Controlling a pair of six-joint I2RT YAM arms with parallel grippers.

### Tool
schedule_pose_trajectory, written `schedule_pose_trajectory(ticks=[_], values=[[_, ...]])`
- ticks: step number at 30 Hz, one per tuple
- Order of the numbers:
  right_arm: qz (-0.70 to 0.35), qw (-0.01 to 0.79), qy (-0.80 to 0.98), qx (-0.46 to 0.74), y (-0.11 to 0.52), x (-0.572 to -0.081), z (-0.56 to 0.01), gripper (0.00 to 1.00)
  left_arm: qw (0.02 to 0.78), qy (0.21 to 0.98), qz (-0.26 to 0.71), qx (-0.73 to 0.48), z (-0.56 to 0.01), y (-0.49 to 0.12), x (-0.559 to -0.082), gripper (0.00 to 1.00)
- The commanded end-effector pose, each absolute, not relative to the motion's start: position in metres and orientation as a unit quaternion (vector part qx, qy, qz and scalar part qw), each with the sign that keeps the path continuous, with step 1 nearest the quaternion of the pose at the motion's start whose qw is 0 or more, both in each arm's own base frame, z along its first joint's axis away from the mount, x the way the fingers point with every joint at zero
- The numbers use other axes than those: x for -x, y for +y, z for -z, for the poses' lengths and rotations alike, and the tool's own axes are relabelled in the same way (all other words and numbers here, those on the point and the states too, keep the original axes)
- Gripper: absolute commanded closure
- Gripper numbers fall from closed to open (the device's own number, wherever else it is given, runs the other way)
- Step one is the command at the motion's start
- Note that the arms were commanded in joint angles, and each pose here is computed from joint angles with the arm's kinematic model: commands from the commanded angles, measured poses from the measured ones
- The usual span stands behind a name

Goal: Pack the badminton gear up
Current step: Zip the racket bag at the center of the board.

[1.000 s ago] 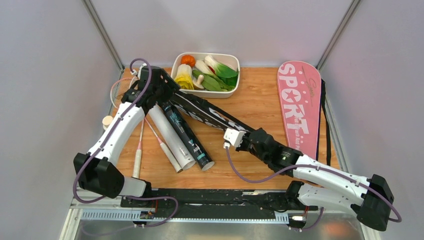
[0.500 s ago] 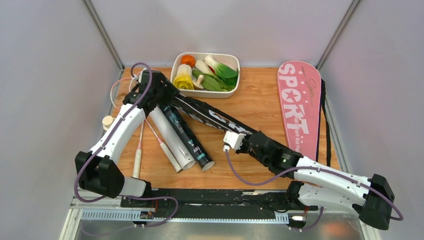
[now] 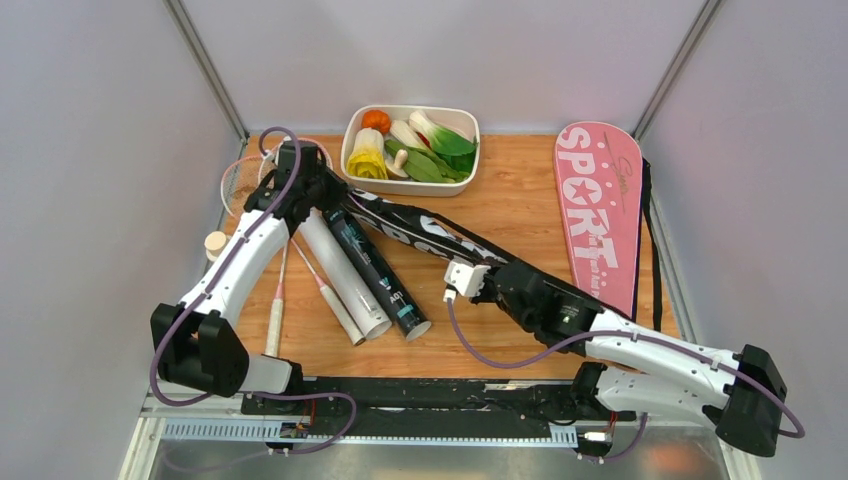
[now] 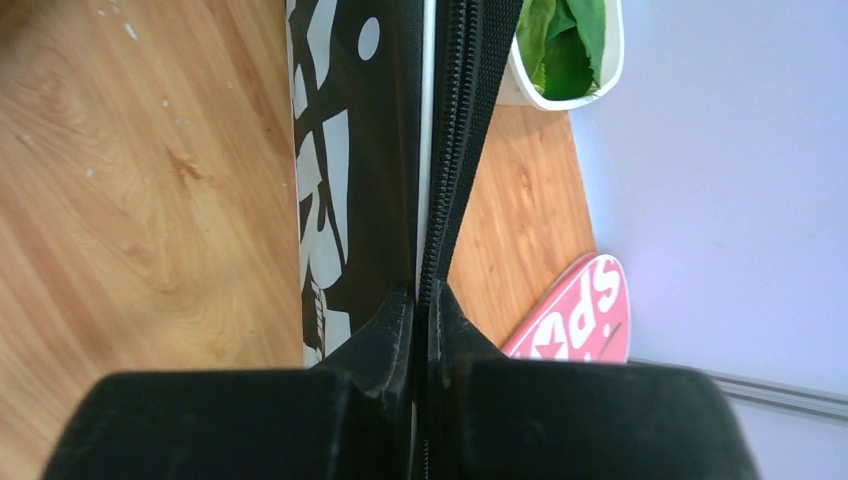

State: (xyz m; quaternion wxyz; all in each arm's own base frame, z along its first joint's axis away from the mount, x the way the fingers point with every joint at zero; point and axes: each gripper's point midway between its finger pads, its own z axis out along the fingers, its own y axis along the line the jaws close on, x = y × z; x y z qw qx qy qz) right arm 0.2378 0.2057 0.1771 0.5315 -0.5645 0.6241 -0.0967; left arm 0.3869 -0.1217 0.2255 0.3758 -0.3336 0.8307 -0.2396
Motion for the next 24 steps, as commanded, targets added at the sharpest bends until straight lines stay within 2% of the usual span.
schedule_pose_trajectory(ticks=[1,2,4,7,9,11,15,17,20,24], values=[[0.146,0.609,0.589,0.51,0.208,-0.264,-0.248,1.0,0.393,0.82,0.278,0.308,-0.242,-0.13,-0.386,0.83],[0.147,0.612,0.588,0.507,0.208,-0.267,-0.25,1.0,0.396,0.819,0.281,0.306,-0.244,-0.13,-0.385,0.93],[0.151,0.619,0.586,0.501,0.205,-0.271,-0.256,0.99,0.403,0.814,0.293,0.299,-0.245,-0.133,-0.385,0.99],[0.161,0.624,0.584,0.493,0.198,-0.275,-0.262,0.97,0.419,0.805,0.312,0.281,-0.254,-0.136,-0.383,1.0],[0.161,0.628,0.584,0.488,0.195,-0.274,-0.264,0.92,0.436,0.795,0.328,0.264,-0.263,-0.139,-0.381,1.0],[0.15,0.632,0.588,0.482,0.194,-0.271,-0.263,0.82,0.447,0.787,0.339,0.258,-0.266,-0.14,-0.378,1.0],[0.088,0.616,0.612,0.489,0.202,-0.258,-0.232,0.48,0.434,0.787,0.35,0.265,-0.247,-0.143,-0.371,1.0],[0.039,0.599,0.633,0.489,0.211,-0.248,-0.222,0.37,0.424,0.788,0.355,0.269,-0.237,-0.144,-0.368,1.0],[-0.067,0.6,0.645,0.468,0.233,-0.229,-0.236,0.34,0.42,0.787,0.361,0.272,-0.231,-0.146,-0.366,1.0],[-0.236,0.604,0.643,0.407,0.281,-0.211,-0.279,0.39,0.416,0.79,0.36,0.27,-0.227,-0.147,-0.367,1.0]])
